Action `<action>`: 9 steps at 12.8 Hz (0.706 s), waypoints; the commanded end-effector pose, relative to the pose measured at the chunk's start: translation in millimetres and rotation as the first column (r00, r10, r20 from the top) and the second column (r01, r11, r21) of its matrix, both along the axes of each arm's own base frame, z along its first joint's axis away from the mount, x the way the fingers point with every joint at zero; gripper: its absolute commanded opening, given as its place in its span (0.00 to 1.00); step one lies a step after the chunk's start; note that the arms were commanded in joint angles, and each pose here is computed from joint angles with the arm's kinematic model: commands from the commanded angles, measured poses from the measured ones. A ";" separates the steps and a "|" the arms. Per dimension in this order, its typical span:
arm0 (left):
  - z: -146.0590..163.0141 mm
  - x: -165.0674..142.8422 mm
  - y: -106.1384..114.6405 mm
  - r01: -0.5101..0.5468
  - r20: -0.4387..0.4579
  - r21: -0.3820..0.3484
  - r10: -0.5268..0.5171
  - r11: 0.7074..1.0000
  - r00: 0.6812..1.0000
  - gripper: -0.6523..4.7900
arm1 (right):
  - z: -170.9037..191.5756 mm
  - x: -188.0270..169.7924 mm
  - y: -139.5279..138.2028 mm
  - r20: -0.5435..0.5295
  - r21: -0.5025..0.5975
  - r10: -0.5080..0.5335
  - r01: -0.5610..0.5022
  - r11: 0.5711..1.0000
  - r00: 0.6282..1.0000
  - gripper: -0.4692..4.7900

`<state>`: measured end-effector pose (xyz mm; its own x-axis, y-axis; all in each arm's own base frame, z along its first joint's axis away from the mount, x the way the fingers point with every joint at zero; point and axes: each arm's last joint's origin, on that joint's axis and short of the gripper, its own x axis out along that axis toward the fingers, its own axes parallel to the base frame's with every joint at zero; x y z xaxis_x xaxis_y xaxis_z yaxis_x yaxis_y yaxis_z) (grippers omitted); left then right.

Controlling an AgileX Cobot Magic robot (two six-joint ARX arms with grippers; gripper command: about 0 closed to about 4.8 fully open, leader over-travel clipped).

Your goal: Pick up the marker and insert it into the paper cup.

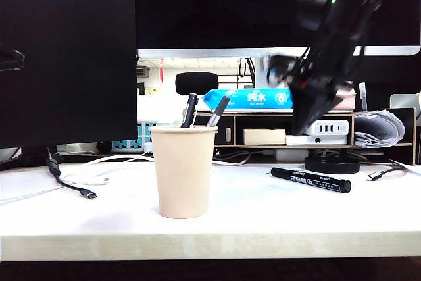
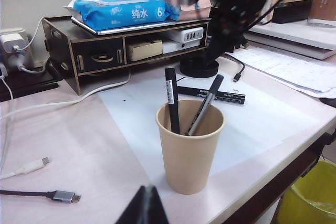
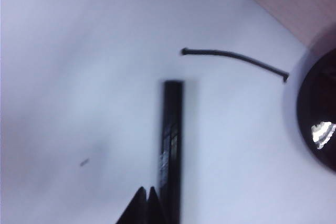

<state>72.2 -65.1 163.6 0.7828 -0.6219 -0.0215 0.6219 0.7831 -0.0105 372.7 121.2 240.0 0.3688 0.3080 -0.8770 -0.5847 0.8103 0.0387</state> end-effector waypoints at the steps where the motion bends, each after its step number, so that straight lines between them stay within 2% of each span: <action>1: 0.8 -0.1 -0.1 0.004 0.008 -0.001 -0.004 1.000 1.000 0.11 | -4.4 12.2 7.0 0.007 -0.018 0.042 -0.042 0.999 0.999 0.08; 7: 0.8 -0.2 -0.1 0.004 0.008 -0.001 -0.004 1.000 1.000 0.11 | -1.7 25.1 11.9 0.131 0.022 0.062 -0.066 0.998 0.989 0.11; 9: 0.8 -0.5 -0.5 0.010 0.007 -0.001 -0.010 1.000 1.000 0.11 | -3.4 25.1 12.5 0.119 0.041 0.074 -0.079 0.996 0.990 0.32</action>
<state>72.1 -65.2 163.6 0.7818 -0.6231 -0.0215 0.6230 0.7821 -0.0105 396.6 132.5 234.1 0.4368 0.3622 -0.8234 -0.6412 0.7673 -0.0026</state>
